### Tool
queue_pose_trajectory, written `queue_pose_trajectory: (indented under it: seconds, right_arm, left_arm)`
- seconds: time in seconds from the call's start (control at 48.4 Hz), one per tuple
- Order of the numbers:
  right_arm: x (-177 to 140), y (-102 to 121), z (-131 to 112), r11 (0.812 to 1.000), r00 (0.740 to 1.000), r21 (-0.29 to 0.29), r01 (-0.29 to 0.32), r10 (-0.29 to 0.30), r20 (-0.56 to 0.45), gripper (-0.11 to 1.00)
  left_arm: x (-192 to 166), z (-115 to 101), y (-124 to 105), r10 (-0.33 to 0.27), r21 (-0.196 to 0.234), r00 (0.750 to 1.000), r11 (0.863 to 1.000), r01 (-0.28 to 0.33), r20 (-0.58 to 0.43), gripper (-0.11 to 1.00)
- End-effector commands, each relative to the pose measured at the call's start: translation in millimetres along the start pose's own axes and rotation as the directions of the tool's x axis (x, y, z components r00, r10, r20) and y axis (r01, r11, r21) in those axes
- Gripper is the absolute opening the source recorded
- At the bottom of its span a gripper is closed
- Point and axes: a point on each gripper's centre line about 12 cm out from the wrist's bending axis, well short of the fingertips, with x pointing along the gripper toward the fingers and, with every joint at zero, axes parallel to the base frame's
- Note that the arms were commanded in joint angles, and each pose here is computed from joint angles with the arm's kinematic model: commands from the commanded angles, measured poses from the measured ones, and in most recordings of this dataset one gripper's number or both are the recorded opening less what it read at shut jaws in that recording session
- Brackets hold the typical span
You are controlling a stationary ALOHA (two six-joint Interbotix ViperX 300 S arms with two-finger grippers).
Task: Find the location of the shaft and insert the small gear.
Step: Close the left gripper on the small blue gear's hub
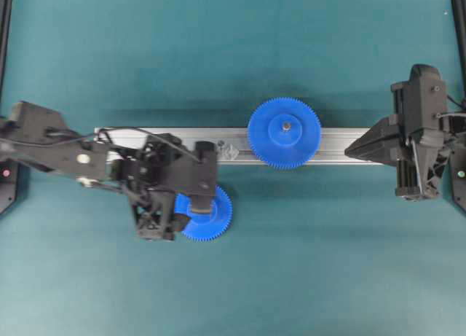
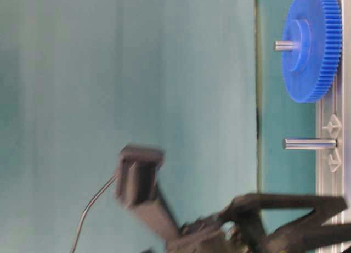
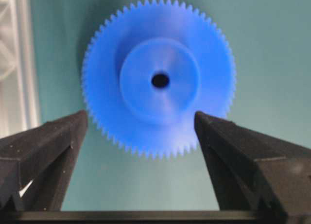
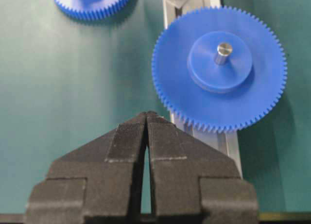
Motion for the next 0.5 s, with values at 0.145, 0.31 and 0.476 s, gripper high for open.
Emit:
queue_pose_trajectory:
  seconds: [0.145, 0.31, 0.476]
  right_arm:
    - [0, 0, 2, 1.000, 1.000, 0.022, 0.001, -0.001, 0.009, 0.06]
    - [-1, 0, 1, 1.000, 1.000, 0.026, 0.001, -0.001, 0.008, 0.06]
    - [1, -1, -4, 1.000, 1.000, 0.030, 0.002, -0.002, 0.000, 0.06]
  left_arm:
    - [9, 15, -3, -0.003, 0.008, 1.000, 1.000, 0.003, 0.005, 0.92]
    - [14, 15, -5, -0.005, 0.010, 1.000, 1.000, 0.005, -0.014, 0.92]
    - [18, 12, -14, -0.019, 0.020, 0.999, 1.000, 0.020, -0.027, 0.92]
